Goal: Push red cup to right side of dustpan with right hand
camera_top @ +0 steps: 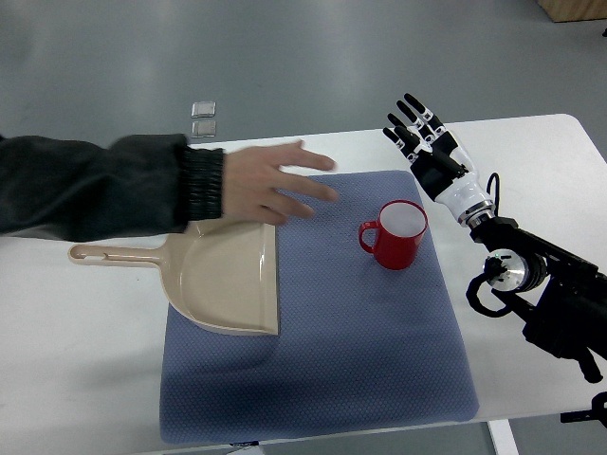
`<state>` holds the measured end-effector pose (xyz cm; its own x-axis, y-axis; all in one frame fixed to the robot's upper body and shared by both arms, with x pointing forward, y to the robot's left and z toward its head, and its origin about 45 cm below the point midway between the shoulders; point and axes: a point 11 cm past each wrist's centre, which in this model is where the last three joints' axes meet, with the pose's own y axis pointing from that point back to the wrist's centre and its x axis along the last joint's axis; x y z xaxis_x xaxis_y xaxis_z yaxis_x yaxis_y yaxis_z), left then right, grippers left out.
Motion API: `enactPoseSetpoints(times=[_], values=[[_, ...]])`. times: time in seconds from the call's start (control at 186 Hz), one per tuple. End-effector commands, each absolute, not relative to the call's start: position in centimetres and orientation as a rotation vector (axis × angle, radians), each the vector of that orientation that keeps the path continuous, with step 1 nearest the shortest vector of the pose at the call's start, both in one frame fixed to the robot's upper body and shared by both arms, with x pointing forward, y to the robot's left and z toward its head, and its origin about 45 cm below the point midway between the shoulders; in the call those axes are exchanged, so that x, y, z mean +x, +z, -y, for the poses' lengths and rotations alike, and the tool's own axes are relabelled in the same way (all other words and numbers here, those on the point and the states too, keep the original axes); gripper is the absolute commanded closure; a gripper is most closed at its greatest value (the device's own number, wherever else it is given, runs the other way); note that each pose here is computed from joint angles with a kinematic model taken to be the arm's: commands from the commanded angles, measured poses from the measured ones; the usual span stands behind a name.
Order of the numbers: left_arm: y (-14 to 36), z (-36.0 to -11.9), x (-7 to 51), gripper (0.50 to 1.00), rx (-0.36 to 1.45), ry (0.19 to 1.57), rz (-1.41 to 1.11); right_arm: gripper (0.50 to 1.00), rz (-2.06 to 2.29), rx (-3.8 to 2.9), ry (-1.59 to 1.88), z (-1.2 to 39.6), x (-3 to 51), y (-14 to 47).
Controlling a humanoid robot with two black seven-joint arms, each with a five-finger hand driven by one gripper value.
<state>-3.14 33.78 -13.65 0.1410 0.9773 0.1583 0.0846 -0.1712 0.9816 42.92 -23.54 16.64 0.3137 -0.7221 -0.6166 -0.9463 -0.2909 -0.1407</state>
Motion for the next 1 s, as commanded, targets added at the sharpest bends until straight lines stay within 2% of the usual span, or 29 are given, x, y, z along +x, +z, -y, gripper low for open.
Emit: enactPoseSetpoints(times=[0.0,0.371,0.839,0.995], values=[[-13.6,-33.8,-3.1,0.500,1.463,1.180,-1.095,0.566,-1.471,-2.103,0.614,23.5,42.9,16.6],[-13.6,-33.8,-3.1,0.500,1.464,1.181,-1.094,0.566,-1.383,-2.172,0.598,23.4,42.6,17.2],[-13.7,-33.6,-3.2,0.500,1.461,1.176,-1.096,0.566,-1.361,-2.615,0.268,31.5,40.7,19.5],[-13.7,-33.6,-3.2,0.500,1.462,1.174,-1.095,0.566,-1.373,-2.734,0.219,32.5,39.6,18.3]])
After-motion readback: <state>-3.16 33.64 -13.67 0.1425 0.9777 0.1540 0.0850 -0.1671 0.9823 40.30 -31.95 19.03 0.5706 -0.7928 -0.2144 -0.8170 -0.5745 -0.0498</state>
